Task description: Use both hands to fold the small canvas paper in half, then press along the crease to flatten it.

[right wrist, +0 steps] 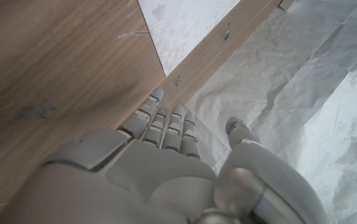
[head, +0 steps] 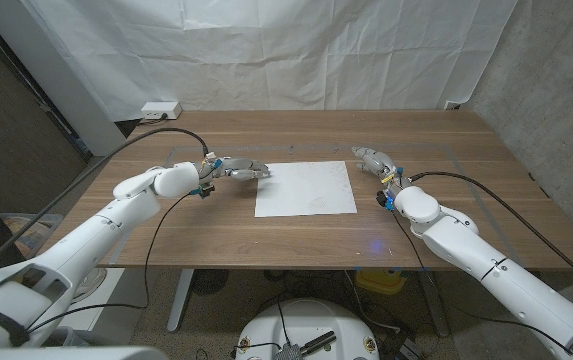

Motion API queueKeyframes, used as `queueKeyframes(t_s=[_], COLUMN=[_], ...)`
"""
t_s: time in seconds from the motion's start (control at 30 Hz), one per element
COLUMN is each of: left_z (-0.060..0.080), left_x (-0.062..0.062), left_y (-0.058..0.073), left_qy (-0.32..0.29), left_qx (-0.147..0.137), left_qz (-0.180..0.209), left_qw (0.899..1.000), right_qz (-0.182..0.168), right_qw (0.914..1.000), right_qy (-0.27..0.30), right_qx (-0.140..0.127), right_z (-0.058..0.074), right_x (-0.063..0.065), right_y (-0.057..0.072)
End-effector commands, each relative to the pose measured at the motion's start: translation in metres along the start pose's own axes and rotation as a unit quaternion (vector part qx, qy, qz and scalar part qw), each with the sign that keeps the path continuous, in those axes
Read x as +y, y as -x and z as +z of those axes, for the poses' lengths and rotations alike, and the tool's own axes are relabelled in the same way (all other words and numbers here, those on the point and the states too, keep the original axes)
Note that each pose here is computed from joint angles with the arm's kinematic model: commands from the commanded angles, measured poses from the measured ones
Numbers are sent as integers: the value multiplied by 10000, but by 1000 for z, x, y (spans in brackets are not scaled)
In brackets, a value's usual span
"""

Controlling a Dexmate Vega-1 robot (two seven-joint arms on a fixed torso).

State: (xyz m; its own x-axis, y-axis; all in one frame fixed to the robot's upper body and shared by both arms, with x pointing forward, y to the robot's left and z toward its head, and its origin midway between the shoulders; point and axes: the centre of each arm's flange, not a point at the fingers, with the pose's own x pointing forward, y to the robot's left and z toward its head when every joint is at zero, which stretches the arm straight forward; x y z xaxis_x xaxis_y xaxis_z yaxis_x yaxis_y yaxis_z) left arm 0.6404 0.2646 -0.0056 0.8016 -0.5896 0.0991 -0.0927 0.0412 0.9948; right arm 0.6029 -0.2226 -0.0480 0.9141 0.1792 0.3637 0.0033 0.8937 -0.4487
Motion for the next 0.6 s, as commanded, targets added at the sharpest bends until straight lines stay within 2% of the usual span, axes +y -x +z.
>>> queueKeyframes(t_s=[0.03, 0.4, 0.6], left_z=[1, 1, 2], left_x=[-3, -3, -3], left_y=[-6, -7, -6], left_qy=[-161, -192, -180], left_qx=[44, 51, 62], left_qz=[-261, -272, -252], left_qw=[9995, 9994, 9995], right_qz=[165, 364, 555], right_qw=[9988, 9978, 9975], right_qy=[262, 131, 39], right_qx=[378, 540, 426], right_z=[8, 8, 8], right_x=[3, 6, 11], right_y=[3, 2, -9])
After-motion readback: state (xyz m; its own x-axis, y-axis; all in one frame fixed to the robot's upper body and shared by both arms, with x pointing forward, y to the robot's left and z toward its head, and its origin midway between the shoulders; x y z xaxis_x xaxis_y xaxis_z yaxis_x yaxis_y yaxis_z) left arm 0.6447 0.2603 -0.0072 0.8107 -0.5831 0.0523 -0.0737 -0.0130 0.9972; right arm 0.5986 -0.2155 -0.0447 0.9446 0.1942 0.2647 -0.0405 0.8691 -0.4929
